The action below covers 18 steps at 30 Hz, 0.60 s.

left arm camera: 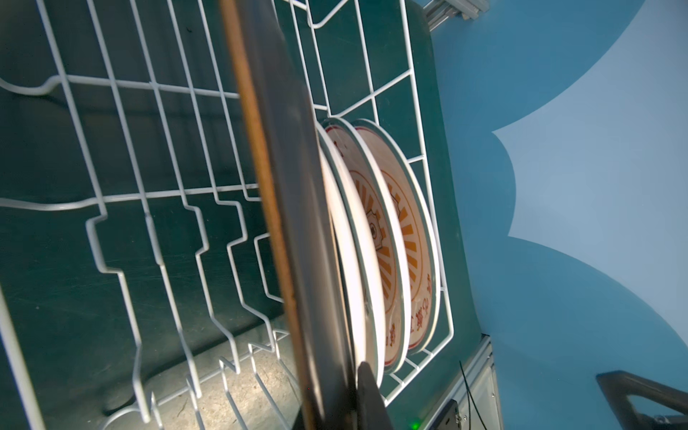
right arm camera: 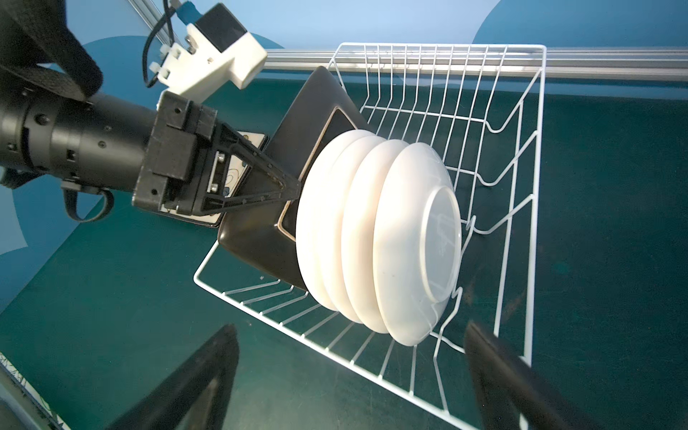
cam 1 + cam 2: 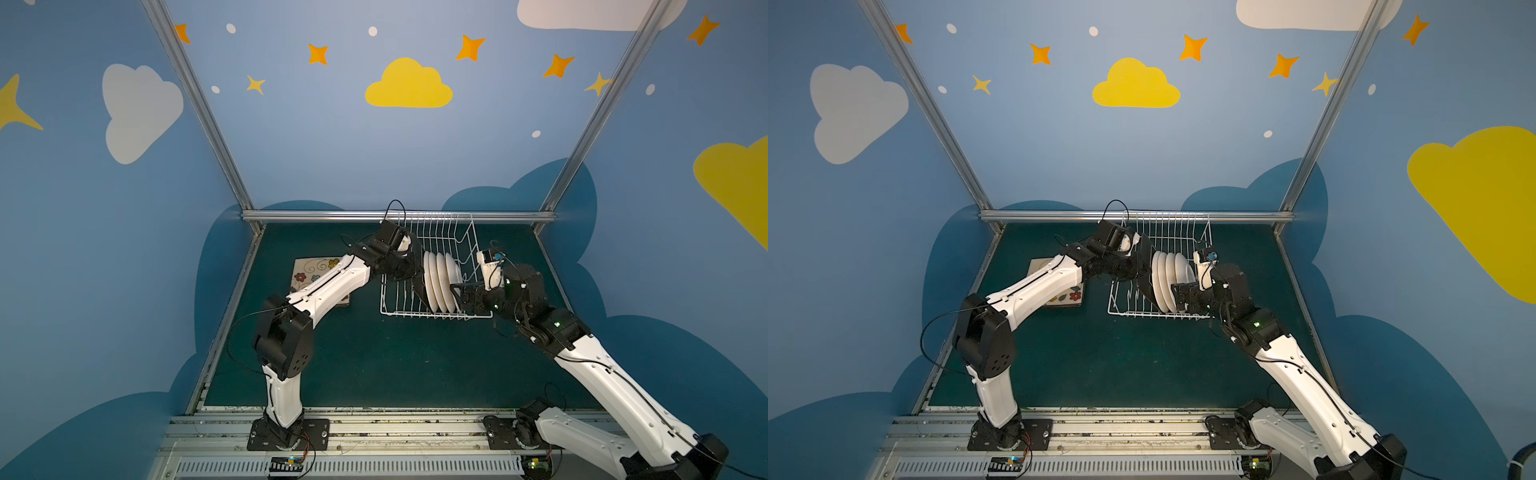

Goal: Unload the plates from the dish rack
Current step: 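Grasp the black square plate's top edge with the left gripper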

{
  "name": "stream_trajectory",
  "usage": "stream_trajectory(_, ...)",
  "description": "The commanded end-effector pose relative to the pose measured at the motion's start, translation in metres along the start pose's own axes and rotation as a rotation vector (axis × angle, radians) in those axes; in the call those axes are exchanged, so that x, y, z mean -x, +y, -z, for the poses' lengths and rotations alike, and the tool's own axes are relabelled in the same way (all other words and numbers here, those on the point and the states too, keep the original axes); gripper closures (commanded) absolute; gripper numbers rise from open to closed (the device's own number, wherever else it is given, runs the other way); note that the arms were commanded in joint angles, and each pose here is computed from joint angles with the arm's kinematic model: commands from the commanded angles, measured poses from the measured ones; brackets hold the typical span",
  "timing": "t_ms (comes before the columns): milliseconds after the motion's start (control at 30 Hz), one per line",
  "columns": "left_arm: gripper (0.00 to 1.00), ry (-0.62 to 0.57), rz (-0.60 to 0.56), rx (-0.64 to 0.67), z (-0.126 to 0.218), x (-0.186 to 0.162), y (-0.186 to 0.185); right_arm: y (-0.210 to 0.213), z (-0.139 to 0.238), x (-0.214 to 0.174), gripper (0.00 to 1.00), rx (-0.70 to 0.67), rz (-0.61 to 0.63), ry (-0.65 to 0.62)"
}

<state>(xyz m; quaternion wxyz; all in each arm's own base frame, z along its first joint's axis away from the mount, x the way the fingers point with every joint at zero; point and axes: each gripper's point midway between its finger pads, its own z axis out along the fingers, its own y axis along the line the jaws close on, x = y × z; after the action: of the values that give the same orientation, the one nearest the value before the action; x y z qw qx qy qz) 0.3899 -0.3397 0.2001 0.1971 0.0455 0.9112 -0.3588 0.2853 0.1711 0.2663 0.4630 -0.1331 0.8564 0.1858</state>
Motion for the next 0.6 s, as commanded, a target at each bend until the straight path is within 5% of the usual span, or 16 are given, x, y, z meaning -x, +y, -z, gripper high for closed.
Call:
stream_trajectory(0,0.97,-0.003,-0.054,-0.024,0.016,-0.002,-0.007,0.002,0.008,0.014,0.06,0.008,-0.006,-0.041)
stream_trajectory(567,0.97,-0.13,-0.054,-0.083,0.064,0.016,-0.023,0.006,0.007,0.024,0.06,0.02,-0.01,-0.053)
